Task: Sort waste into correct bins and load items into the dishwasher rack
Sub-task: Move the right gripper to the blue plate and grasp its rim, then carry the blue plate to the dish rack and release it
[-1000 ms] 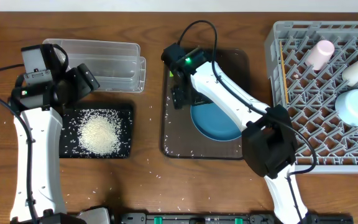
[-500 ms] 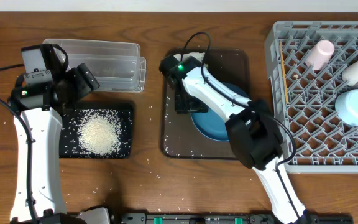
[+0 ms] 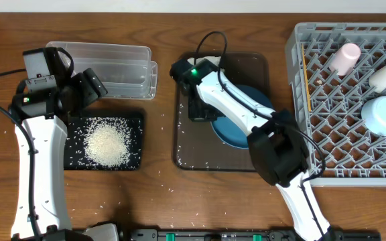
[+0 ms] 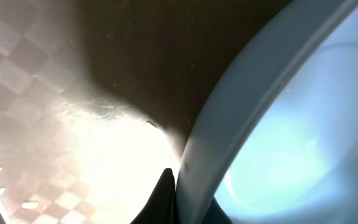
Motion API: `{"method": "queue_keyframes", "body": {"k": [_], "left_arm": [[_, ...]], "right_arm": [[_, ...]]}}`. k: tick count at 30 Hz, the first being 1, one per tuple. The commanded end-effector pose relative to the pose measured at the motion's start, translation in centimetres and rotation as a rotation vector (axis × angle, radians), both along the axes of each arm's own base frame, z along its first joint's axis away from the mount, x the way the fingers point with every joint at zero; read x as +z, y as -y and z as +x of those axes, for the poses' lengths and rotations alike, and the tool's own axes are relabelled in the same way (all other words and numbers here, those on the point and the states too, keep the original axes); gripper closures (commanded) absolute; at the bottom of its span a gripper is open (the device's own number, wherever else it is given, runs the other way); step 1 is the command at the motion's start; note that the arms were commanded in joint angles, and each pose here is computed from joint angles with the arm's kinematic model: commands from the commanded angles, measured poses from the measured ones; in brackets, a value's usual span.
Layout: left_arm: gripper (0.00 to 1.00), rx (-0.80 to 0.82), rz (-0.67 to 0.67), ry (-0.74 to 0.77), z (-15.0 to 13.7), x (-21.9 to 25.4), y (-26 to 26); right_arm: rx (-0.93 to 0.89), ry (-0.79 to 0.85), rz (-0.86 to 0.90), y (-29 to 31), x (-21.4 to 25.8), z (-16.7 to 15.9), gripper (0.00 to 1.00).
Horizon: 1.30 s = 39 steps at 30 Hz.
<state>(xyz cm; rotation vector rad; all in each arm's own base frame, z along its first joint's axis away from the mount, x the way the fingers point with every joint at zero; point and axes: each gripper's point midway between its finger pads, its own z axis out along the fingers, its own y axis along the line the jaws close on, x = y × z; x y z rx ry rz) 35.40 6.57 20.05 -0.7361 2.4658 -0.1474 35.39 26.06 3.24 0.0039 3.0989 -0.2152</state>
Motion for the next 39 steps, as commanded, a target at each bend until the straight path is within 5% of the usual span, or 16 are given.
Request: {"method": "queue_keyframes", "body": {"k": [1, 17, 28, 39], "left_arm": [[0.09, 0.016, 0.012, -0.019, -0.1, -0.5, -0.5], [0.09, 0.016, 0.012, -0.019, -0.1, -0.5, -0.5], [0.09, 0.016, 0.012, -0.019, -0.1, -0.5, -0.5], [0.09, 0.016, 0.012, -0.019, -0.1, -0.5, -0.5]], "right_arm": [[0.029, 0.063, 0.091, -0.4, 4.1, 1.1, 0.99], [-0.13, 0.464, 0.329, 15.1, 22.4, 7.6, 0.99], [-0.164, 0.608, 0.401, 30.6, 24.6, 10.1, 0.99], [-0.171, 0.921, 0.62, 41.3, 29.7, 10.5, 0.99]]}}
